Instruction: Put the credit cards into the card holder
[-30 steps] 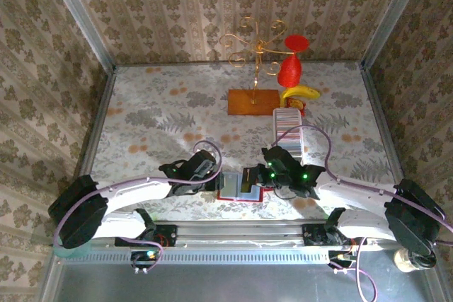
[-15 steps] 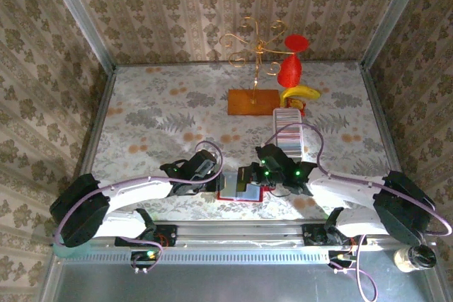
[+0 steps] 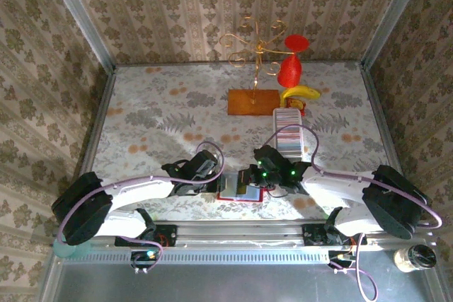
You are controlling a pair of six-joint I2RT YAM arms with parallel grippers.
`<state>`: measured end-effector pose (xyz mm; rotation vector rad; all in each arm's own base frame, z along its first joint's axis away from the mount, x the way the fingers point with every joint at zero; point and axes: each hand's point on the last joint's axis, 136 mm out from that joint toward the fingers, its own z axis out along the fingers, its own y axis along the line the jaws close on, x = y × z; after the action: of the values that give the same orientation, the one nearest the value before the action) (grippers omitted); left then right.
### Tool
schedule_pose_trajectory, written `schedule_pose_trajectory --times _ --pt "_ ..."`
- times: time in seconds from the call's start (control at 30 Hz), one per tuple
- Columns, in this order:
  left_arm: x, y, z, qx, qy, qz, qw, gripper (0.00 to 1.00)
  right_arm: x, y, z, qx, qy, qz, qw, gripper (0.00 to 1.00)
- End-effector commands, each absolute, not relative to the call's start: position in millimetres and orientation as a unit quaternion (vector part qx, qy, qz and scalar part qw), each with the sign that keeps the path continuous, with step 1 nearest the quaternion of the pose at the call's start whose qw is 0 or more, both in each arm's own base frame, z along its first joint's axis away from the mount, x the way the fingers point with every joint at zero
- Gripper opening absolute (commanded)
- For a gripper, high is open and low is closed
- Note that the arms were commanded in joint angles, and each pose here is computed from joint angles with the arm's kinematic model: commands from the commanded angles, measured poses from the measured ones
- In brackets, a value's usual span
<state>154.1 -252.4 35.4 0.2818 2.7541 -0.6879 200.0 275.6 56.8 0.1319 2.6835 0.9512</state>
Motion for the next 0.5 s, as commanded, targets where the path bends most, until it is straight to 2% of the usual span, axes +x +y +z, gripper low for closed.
schedule_pose_trajectory --times 0.0,0.47 --pt "154.3 -259.3 38.6 0.108 0.953 -0.244 0.145 0.40 202.4 284.9 62.8 0.037 0.927 0.342 0.151 0.00" --pt "148.2 -259.8 30.9 0.109 0.955 -0.238 0.137 0.35 198.7 283.6 52.8 0.062 0.926 0.344 0.142 0.00"
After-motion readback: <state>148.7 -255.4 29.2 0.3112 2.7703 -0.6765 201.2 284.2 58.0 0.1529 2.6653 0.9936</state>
